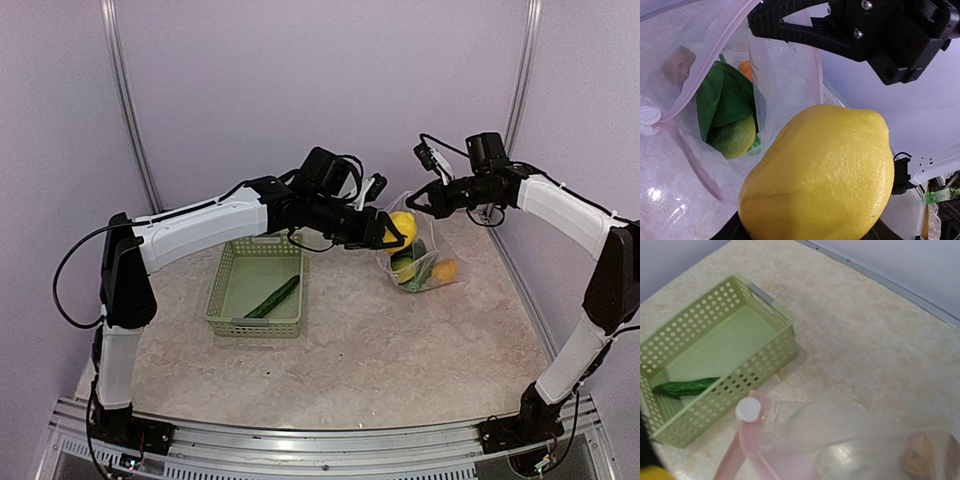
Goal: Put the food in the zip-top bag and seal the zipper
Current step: Place the fake fruit in the zipper food storage bag.
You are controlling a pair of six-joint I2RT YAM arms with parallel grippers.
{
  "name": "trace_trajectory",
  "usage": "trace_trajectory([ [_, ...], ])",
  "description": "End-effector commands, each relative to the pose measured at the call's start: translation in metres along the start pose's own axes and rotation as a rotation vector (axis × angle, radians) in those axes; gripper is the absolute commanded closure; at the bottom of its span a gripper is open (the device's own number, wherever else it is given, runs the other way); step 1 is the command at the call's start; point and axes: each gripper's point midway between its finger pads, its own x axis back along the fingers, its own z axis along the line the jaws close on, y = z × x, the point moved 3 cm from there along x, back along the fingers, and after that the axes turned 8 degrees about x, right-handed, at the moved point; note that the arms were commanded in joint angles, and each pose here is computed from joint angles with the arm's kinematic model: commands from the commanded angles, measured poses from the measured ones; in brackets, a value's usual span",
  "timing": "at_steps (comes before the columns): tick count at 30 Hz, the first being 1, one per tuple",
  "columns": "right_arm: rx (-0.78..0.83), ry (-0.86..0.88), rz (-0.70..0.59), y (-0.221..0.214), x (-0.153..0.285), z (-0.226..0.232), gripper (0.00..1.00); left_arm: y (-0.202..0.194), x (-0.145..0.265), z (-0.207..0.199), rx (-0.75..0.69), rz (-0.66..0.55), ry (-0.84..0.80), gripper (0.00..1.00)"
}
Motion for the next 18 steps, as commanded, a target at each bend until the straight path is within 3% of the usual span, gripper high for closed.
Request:
trace_trajectory([
  [1,-0.006,0.051,-0.018,0.013,-0.003,0.014,1.00,0.004,-0.021,0.006,0.059,0.001,-0.009,0.70],
  [15,-0.002,0.130,-0.050,0.015,0.003,0.042,1.00,0.032,-0.049,0.083,0.418,-0.102,0.118,0.73],
  [18,-0.011,0.151,-0.045,0.012,0.000,0.046,1.00,0.041,-0.054,0.098,0.495,-0.126,0.115,0.65],
])
